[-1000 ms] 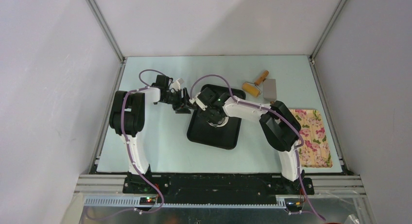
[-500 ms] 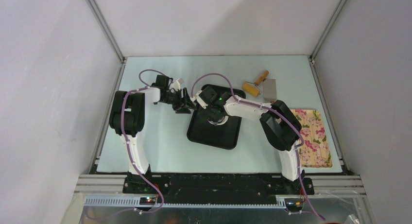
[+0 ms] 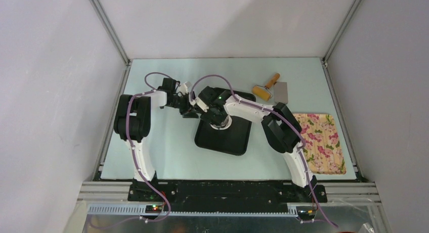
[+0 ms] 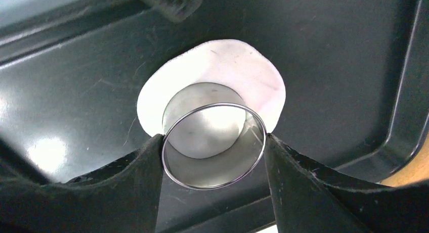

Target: Roll out the dumpling wrappers from the dough

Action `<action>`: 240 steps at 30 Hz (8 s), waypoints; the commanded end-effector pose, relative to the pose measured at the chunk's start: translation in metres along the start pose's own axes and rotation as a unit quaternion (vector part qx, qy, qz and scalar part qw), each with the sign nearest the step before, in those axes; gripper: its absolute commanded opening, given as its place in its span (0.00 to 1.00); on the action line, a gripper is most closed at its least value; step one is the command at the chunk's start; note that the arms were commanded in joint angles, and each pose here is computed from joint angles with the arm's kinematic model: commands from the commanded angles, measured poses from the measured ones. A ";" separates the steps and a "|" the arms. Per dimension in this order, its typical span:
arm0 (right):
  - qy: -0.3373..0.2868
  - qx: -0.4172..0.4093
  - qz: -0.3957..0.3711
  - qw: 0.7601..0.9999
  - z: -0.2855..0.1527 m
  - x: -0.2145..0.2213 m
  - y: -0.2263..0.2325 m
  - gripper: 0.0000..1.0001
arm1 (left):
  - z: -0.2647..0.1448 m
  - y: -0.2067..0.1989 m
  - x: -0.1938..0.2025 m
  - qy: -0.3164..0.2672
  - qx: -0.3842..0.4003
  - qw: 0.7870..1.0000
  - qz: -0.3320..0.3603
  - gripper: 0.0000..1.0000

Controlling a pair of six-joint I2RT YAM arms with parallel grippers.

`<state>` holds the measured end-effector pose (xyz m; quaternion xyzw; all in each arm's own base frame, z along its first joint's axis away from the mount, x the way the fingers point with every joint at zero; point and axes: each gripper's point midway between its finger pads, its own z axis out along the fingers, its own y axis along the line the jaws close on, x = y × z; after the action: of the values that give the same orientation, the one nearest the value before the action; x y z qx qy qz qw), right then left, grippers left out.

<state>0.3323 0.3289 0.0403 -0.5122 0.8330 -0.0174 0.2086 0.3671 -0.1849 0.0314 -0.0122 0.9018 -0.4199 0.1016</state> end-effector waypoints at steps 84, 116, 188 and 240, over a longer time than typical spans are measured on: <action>0.082 -0.128 -0.038 0.988 0.028 0.038 0.043 0.07 | -0.002 0.021 -0.008 -0.013 -0.030 0.999 -0.008 0.61; 0.196 -0.030 -0.043 0.979 0.042 0.087 -0.024 0.06 | -0.003 0.021 -0.008 -0.014 -0.028 0.999 -0.008 0.61; -0.199 -0.161 0.148 0.955 -0.078 0.010 -0.031 0.92 | -0.042 -0.017 -0.032 -0.072 -0.039 0.993 0.081 0.57; -0.100 -0.281 0.269 0.916 -0.036 0.048 -0.009 0.21 | 0.060 -0.067 0.070 0.113 -0.128 0.962 0.213 0.16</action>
<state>0.3024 0.2675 0.0529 -0.3001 0.8928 0.3110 0.1271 0.3092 -0.2823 0.0452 0.2006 0.9342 -0.2812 0.0892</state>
